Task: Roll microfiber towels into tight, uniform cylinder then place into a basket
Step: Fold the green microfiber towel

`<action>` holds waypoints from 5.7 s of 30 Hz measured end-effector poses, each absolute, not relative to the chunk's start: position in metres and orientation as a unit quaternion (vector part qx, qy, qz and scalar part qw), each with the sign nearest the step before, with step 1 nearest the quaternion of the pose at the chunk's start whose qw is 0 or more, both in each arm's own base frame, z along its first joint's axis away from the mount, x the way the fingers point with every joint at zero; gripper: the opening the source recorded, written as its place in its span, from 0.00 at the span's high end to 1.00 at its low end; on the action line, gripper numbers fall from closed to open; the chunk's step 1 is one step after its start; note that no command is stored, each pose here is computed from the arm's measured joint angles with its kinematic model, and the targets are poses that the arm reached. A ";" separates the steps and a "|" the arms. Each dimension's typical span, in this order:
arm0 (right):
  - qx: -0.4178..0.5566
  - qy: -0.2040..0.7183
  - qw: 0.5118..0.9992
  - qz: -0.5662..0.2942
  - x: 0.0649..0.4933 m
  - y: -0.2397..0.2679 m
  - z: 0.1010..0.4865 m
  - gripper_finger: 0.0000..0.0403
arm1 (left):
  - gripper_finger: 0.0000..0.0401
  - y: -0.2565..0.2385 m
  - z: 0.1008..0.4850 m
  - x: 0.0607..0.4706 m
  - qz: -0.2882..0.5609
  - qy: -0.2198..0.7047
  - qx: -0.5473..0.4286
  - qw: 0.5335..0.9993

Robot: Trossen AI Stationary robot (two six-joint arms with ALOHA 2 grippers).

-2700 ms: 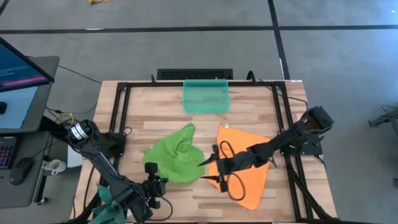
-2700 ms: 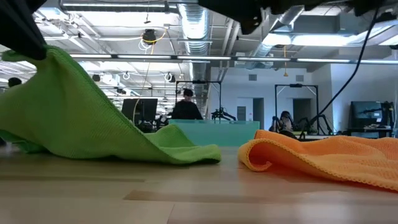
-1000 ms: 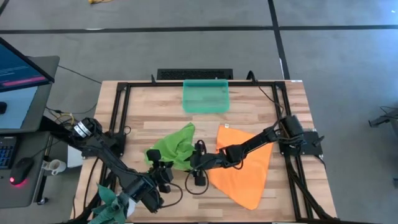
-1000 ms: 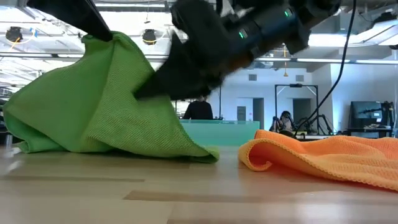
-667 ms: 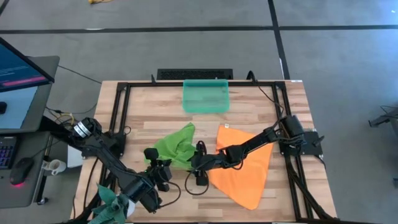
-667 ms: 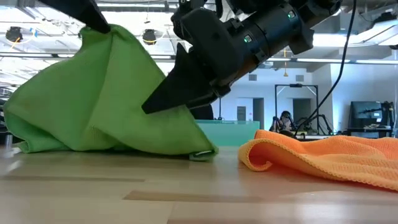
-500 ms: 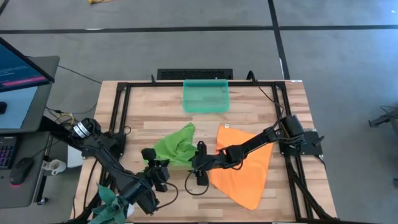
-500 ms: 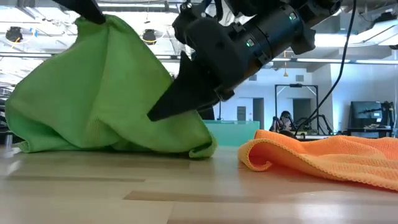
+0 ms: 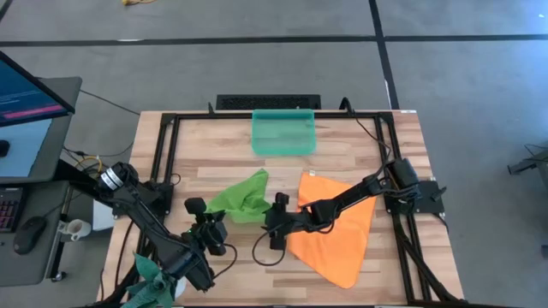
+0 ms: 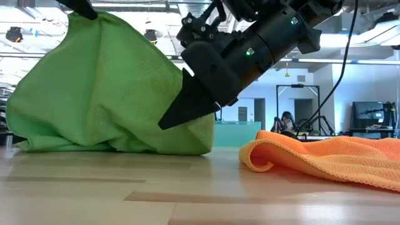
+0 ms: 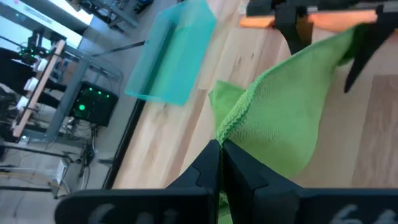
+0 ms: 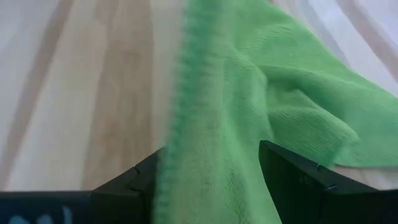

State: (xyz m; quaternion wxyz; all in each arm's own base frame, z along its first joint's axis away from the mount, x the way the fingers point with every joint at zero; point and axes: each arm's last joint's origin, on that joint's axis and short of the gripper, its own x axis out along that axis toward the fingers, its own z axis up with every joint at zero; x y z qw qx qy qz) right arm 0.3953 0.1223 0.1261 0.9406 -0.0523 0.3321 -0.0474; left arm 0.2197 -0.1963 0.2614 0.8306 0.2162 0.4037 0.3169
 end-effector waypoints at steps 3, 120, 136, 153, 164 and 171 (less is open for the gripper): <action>-0.063 0.345 0.934 -0.063 0.392 0.121 0.129 0.38 | 1.00 -0.196 0.261 0.220 0.316 0.407 0.214 0.830; -0.191 0.252 0.913 -0.256 0.322 0.079 0.402 0.99 | 1.00 -0.060 0.423 0.156 0.275 0.249 0.209 0.905; -0.228 0.261 0.879 -0.327 0.332 0.033 0.406 0.97 | 1.00 -0.010 0.423 0.166 0.386 0.323 0.272 0.820; -0.128 0.396 0.887 -0.199 0.322 0.116 0.341 0.97 | 1.00 -0.061 0.343 0.164 0.219 0.409 0.070 0.883; -0.093 0.462 0.869 -0.150 0.349 0.175 0.267 0.97 | 1.00 -0.101 0.290 0.141 0.187 0.440 -0.022 0.878; -0.074 0.489 0.860 -0.121 0.353 0.196 0.243 0.99 | 1.00 -0.127 0.282 0.134 0.149 0.445 -0.051 0.881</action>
